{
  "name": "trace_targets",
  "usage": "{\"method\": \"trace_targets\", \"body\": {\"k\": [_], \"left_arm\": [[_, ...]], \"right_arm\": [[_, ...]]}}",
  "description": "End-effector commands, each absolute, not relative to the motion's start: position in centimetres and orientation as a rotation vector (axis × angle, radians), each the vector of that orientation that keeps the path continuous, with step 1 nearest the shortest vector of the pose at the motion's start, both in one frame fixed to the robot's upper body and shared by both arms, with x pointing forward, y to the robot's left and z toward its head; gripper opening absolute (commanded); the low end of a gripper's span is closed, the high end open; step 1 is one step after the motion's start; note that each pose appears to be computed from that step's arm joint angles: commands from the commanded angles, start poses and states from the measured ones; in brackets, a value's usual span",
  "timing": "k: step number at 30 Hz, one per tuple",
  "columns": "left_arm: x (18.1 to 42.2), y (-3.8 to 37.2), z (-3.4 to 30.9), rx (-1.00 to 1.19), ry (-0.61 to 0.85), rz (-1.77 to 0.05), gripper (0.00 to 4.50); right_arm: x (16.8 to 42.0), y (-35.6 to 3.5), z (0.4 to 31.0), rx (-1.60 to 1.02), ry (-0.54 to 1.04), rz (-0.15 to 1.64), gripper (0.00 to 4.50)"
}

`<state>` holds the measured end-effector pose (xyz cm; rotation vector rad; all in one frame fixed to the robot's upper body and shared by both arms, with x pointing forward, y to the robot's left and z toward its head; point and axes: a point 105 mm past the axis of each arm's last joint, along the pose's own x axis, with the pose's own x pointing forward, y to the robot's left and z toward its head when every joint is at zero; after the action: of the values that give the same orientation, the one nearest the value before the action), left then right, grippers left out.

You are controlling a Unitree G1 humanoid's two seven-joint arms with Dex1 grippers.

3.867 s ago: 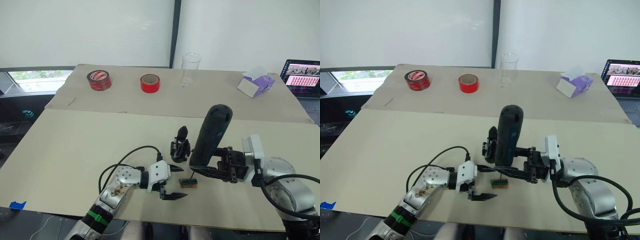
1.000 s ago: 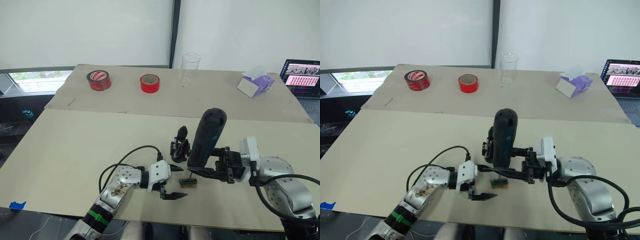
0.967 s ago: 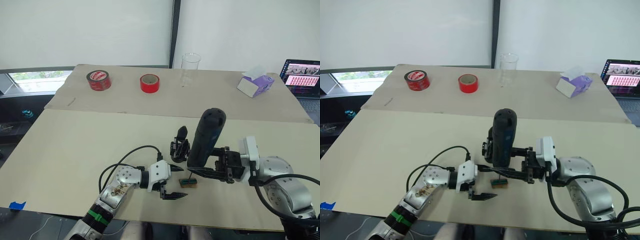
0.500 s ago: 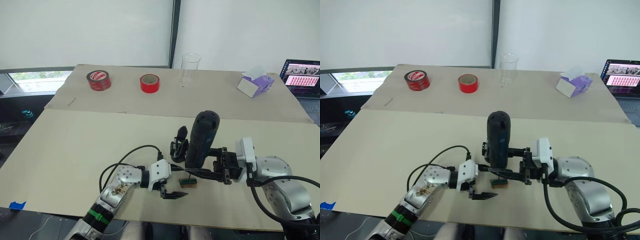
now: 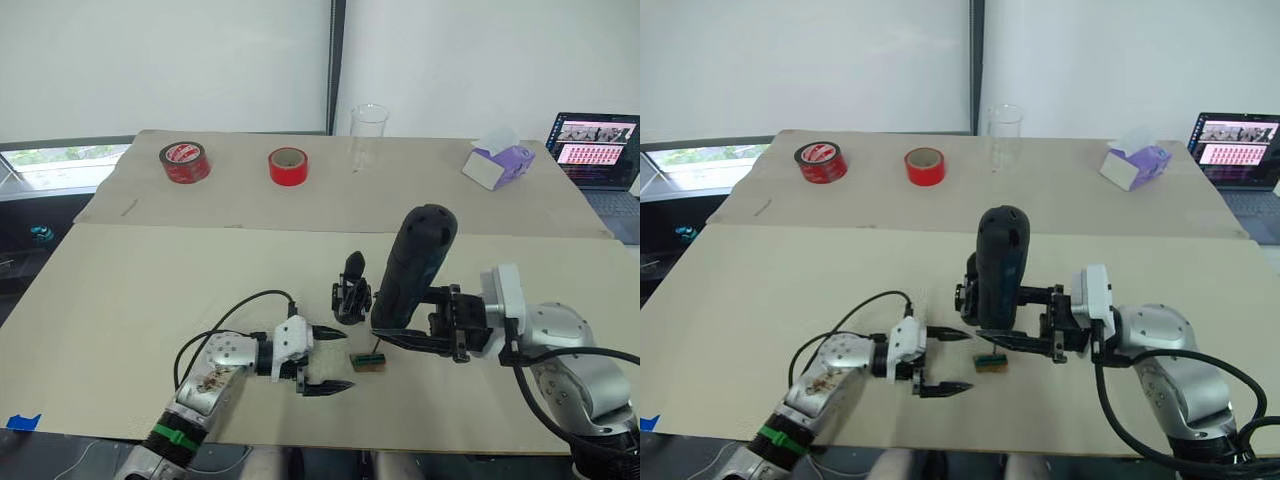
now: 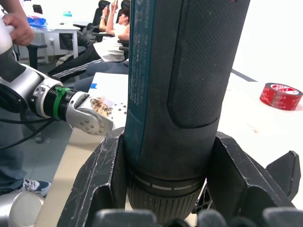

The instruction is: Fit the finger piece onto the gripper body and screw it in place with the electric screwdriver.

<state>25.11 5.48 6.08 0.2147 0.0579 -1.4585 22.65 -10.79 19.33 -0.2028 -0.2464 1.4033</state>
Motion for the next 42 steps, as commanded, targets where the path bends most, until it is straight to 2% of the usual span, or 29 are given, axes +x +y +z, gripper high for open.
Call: {"method": "trace_targets", "body": {"k": [1, 8, 19, 26, 28, 33, 37, 42], "left_arm": [[24.9, 5.6, 8.1, 0.181, -0.021, -1.470, 4.45], [24.3, 5.8, 10.9, 0.092, -0.103, -1.488, 4.45], [24.0, 8.0, 14.0, 0.028, -0.139, -1.467, 4.45], [26.7, 10.3, 15.3, 0.024, -0.139, -1.341, 4.45], [27.5, 10.7, 14.8, 0.047, -0.124, -1.302, 4.45], [30.0, 10.9, 11.0, 0.179, 0.006, -1.208, 4.45], [30.5, 8.8, 8.7, 0.223, 0.049, -1.244, 4.45], [31.2, 6.3, 7.9, 0.237, 0.036, -1.265, 4.45]], "right_arm": [[21.9, -10.7, 22.0, -0.234, -0.354, 1.411, 1.93], [21.7, -10.9, 23.9, -0.237, -0.383, 1.400, 1.93], [21.7, -11.4, 26.8, -0.236, -0.426, 1.356, 1.93], [21.7, -11.9, 27.7, -0.254, -0.448, 1.327, 1.93], [21.6, -12.0, 27.7, -0.257, -0.447, 1.324, 1.93], [21.6, -12.2, 27.4, -0.268, -0.435, 1.320, 1.93], [21.8, -12.4, 27.3, -0.271, -0.427, 1.317, 1.93], [21.8, -12.6, 27.0, -0.275, -0.412, 1.316, 1.93]]}}
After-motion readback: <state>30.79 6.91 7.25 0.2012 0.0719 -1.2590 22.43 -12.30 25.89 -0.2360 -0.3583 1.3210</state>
